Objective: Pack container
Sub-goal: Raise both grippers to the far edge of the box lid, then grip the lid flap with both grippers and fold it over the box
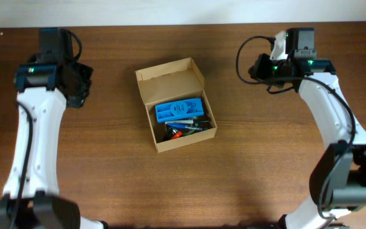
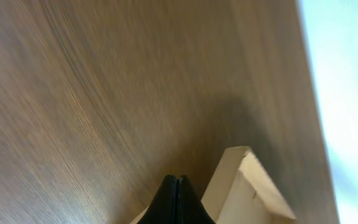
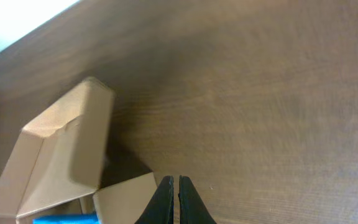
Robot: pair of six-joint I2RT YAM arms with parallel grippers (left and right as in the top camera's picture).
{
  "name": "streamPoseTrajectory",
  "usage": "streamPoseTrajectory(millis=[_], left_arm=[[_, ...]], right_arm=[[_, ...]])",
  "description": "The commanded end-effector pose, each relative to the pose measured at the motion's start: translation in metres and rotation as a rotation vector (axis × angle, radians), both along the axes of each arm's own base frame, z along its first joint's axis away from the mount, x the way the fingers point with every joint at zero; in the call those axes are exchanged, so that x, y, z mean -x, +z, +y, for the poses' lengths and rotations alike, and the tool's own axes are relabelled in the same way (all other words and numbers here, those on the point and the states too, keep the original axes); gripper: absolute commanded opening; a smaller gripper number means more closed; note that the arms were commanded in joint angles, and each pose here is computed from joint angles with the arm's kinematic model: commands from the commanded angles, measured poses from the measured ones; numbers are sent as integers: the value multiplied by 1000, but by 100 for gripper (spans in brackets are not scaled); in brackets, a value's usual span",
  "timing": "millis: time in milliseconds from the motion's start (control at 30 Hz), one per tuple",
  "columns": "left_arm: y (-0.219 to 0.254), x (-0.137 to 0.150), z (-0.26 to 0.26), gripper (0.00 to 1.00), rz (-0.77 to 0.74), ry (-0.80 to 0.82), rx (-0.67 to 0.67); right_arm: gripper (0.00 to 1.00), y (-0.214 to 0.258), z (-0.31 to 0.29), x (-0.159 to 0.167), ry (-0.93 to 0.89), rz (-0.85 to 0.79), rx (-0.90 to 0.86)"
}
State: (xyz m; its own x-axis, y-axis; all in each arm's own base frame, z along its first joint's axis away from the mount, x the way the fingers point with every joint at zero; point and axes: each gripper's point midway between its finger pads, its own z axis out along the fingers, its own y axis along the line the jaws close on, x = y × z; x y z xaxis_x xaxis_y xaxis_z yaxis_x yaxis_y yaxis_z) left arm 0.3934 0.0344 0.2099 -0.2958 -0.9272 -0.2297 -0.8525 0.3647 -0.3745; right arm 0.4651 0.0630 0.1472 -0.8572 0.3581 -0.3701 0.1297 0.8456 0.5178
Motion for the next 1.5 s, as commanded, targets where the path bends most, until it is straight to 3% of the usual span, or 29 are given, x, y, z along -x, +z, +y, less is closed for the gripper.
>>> streamPoseTrajectory(millis=[0,133,300,667,1033,1467], left_arm=[[-24,-11,-25,2,46,-91,226],[-39,-14,-41,2,83,-123,345],[-64,-17,-46,2,148,-126,379],[-127,-54,-71,2,168,-179,547],[-181,-54,-100,2,266,-204,711],[-193,-69,-134,2,215,-301,753]], right_arm=[[5,5,5,-1,-76,52,-101],[4,6,13,-6,-57,28,-100],[4,-14,23,-10,-35,58,-109],[3,-79,62,-25,8,191,-354],[4,-92,118,-39,17,213,-506],[4,-115,151,-32,60,245,-506]])
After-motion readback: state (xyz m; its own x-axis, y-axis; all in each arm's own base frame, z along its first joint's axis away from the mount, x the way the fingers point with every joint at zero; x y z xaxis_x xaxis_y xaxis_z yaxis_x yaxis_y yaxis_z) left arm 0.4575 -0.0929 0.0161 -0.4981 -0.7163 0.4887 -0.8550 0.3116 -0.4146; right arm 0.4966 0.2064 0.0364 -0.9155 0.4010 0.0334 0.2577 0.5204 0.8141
